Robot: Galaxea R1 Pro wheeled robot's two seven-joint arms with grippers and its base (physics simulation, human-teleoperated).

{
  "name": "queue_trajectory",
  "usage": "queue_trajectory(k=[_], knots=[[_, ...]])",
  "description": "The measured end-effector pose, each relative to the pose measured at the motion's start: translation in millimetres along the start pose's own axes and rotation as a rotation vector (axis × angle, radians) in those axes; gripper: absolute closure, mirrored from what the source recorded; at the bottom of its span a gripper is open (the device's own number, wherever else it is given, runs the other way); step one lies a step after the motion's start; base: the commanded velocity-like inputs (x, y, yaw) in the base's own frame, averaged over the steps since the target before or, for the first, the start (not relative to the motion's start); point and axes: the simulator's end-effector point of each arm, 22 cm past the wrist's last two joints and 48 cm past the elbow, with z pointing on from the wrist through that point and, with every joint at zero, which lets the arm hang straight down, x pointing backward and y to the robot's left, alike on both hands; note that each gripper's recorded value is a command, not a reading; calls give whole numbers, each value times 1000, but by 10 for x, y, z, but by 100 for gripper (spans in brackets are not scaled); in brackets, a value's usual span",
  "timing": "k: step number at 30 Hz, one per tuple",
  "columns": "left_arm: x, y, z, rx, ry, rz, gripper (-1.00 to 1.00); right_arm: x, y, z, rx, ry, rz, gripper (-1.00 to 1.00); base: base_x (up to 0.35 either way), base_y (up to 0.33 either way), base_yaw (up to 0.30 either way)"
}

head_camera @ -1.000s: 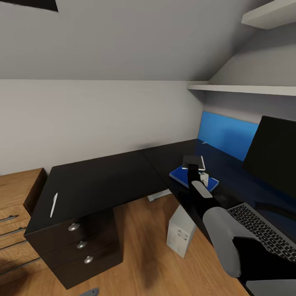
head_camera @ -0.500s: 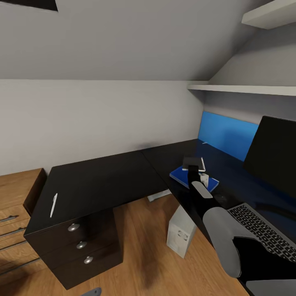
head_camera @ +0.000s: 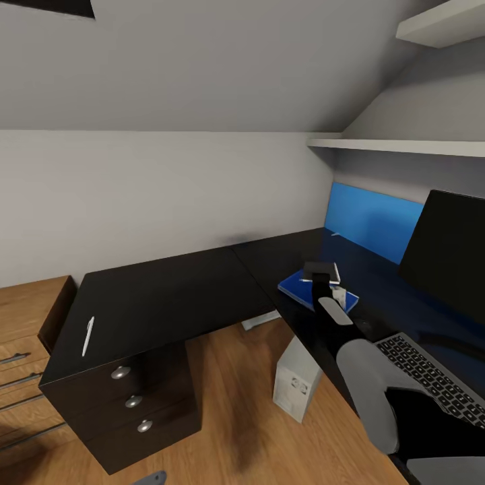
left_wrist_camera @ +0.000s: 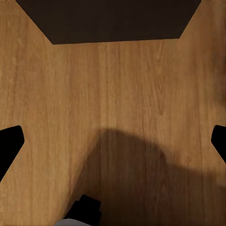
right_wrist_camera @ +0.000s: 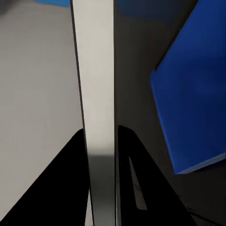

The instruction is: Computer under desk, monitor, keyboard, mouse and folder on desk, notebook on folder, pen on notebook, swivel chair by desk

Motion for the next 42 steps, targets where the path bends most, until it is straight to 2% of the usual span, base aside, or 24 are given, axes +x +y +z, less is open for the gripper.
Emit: queue_trajectory(k=[8, 42], knots=[[-27, -8, 10, 2, -6, -6, -100, -23, -157, 8, 48, -1, 1, 100, 0, 0, 0], [346, -55, 517, 4, -7, -6, -100, -4, -789, 106, 49, 13, -3, 100, 0, 0, 0]])
